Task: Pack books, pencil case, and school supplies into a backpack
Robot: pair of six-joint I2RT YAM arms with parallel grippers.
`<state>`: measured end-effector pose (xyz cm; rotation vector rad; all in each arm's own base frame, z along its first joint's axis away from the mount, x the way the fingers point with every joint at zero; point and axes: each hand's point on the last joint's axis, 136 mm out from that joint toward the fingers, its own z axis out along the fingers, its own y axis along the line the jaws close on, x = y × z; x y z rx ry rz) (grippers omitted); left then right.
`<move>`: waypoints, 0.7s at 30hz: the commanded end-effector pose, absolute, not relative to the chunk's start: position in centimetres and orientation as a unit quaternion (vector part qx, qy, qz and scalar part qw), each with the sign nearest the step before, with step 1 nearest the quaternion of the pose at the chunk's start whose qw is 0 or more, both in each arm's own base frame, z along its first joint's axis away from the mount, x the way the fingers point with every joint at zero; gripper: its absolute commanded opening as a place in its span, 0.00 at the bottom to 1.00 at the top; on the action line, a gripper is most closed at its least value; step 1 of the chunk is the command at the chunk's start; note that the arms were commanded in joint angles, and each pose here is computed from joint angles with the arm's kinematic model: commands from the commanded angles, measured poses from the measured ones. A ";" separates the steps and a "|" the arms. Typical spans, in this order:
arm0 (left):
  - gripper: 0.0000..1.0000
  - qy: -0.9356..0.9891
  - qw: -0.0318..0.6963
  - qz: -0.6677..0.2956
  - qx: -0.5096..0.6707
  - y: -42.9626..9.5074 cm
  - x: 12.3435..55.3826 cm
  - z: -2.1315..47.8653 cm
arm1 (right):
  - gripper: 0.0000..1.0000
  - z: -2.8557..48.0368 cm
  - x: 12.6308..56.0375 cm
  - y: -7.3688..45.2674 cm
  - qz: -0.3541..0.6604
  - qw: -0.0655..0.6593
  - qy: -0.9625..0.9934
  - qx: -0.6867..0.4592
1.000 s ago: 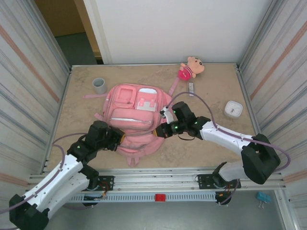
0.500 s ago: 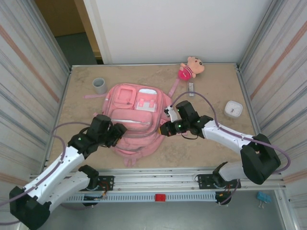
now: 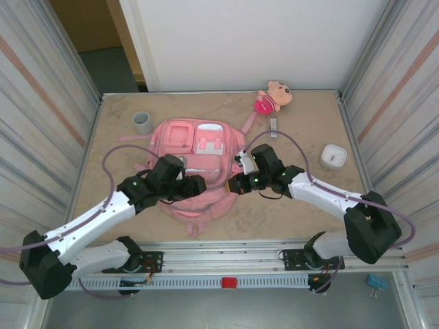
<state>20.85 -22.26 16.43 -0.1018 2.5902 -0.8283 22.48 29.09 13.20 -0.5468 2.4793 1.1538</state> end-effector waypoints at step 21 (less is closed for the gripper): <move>0.58 0.739 0.420 -0.193 0.491 -23.9 19.9 20.3 | 0.00 16.0 22.7 29.3 0.456 0.195 0.848 -0.189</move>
